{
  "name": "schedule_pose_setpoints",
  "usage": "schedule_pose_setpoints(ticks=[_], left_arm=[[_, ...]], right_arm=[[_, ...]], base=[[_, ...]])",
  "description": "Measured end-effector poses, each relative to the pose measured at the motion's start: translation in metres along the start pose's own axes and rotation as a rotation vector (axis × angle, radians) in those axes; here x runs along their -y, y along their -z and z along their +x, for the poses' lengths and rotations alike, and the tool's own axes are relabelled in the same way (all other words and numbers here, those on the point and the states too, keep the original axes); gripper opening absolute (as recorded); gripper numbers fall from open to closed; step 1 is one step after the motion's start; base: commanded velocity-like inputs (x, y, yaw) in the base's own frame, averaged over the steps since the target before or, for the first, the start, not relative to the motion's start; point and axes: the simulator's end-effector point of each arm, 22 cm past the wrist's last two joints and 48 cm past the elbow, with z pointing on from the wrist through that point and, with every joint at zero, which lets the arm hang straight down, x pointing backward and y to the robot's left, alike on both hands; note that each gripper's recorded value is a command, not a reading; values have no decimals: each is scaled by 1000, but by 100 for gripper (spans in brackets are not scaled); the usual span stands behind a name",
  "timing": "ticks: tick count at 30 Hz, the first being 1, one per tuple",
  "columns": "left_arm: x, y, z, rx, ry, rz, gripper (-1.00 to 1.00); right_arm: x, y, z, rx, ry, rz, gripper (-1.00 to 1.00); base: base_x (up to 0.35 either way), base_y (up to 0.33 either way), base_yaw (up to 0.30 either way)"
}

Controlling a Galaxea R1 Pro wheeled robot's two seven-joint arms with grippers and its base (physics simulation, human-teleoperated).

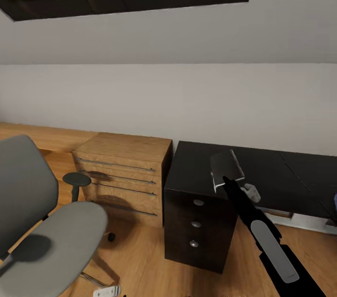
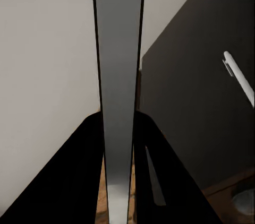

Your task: In the bedroom, organize the workspace by keeping the computer under the desk, ensuring the monitor is on the desk, placing the keyboard on the desk next to the monitor, placing the mouse on the desk next to the keyboard, moving the folder from the swivel chair onto the desk next to the mouse, stacking the notebook on top of the folder with the pen on top of the notebook, and positioning the swivel chair next to the desk.

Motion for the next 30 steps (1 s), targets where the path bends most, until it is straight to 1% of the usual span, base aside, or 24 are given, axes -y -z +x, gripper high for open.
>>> schedule_pose_setpoints(ticks=[2, 4, 8, 14, 19, 26, 30], left_arm=[[-2, -1, 6, -7, -1, -4, 100], [-5, -1, 5, 14, -1, -10, 100], [-6, -1, 2, 36, 0, -14, 100], [-6, -1, 4, 42, 1, -15, 100], [-7, -1, 4, 43, 2, -16, 100], [-8, -1, 4, 42, 3, -18, 100], [-11, -1, 4, 43, 10, -25, 100]], right_arm=[[0, 0, 0, 0, 1, 0, -100], [0, 0, 1, 0, 2, 1, -100], [1, 0, 0, 0, 2, 2, -100], [2, 0, 0, 0, 4, 2, -100], [11, 6, 4, -6, 5, 14, -100], [14, 6, 5, -9, 4, 22, -100], [20, 6, 6, -11, 1, 34, -100]], base=[[0, 0, -300], [0, 0, -300], [0, 0, -300], [0, 0, -300], [0, 0, -300], [0, 0, -300], [0, 0, -300]])
